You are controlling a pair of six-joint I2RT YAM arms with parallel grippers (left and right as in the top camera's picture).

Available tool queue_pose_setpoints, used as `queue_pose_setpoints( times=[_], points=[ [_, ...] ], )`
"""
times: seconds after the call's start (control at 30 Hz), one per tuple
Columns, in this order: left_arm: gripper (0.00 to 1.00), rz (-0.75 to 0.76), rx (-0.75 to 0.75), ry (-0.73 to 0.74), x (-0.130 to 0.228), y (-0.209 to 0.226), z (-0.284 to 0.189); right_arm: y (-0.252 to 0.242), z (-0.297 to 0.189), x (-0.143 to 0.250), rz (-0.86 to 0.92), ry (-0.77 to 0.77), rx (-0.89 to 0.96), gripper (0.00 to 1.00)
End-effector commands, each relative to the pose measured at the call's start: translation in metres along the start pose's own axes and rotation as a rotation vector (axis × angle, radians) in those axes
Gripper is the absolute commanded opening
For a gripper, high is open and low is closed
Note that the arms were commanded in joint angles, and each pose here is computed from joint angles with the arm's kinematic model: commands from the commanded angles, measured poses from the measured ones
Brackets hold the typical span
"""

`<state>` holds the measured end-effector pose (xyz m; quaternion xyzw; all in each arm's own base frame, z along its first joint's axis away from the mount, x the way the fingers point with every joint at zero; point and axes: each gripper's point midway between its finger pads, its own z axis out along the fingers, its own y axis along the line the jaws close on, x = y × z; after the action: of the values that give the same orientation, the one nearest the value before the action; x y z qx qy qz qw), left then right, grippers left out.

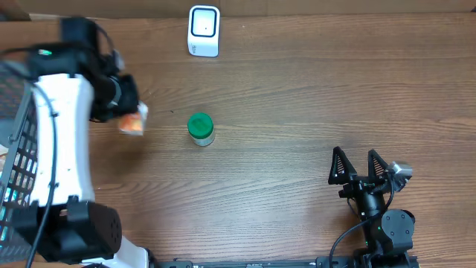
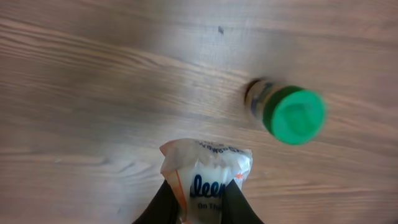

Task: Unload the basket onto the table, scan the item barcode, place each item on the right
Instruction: 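Place the orange Kleenex pack on the table beside the jar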

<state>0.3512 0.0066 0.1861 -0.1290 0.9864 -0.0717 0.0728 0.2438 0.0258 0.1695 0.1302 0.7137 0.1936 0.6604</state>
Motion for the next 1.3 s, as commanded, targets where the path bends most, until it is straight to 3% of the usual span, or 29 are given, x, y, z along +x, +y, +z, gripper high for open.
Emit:
queue_pose_setpoints(
  times=[0.0,0.2,0.4,0.43,0.6,0.63,0.87,1.07,1.27],
  points=[
    [0.09,-0.001,-0.026,0.079,0.023,-0.003,0.045,0.002,0.000,0.001,-0.005,-0.002,-0.012,1.00],
    [0.14,0.008,-0.029,0.113,0.049,-0.007,0.109,0.002,0.000,0.001,-0.005,-0.002,-0.012,1.00],
    [0.18,-0.019,-0.029,0.107,0.056,-0.004,0.128,0.002,0.000,0.001,-0.005,-0.002,-0.012,1.00],
    [0.23,-0.017,-0.028,0.105,0.055,-0.004,0.128,0.002,0.000,0.001,-0.005,-0.002,-0.012,1.00],
    [0.91,-0.013,-0.023,0.088,0.050,-0.006,0.126,0.002,0.000,0.001,-0.005,-0.002,-0.012,1.00],
    [0.98,-0.013,-0.022,0.084,0.048,-0.007,0.124,0.002,0.000,0.001,-0.005,-0.002,-0.012,1.00],
    [1.00,0.019,0.010,-0.022,0.007,-0.027,0.055,0.002,0.000,0.001,-0.005,-0.002,-0.012,1.00],
    [1.00,0.079,0.070,-0.249,-0.038,-0.054,-0.062,0.002,0.000,0.001,-0.005,-0.002,-0.012,1.00],
    [1.00,0.093,0.143,-0.537,-0.051,-0.065,-0.186,0.002,0.000,0.001,-0.005,-0.002,-0.012,1.00]
  ],
)
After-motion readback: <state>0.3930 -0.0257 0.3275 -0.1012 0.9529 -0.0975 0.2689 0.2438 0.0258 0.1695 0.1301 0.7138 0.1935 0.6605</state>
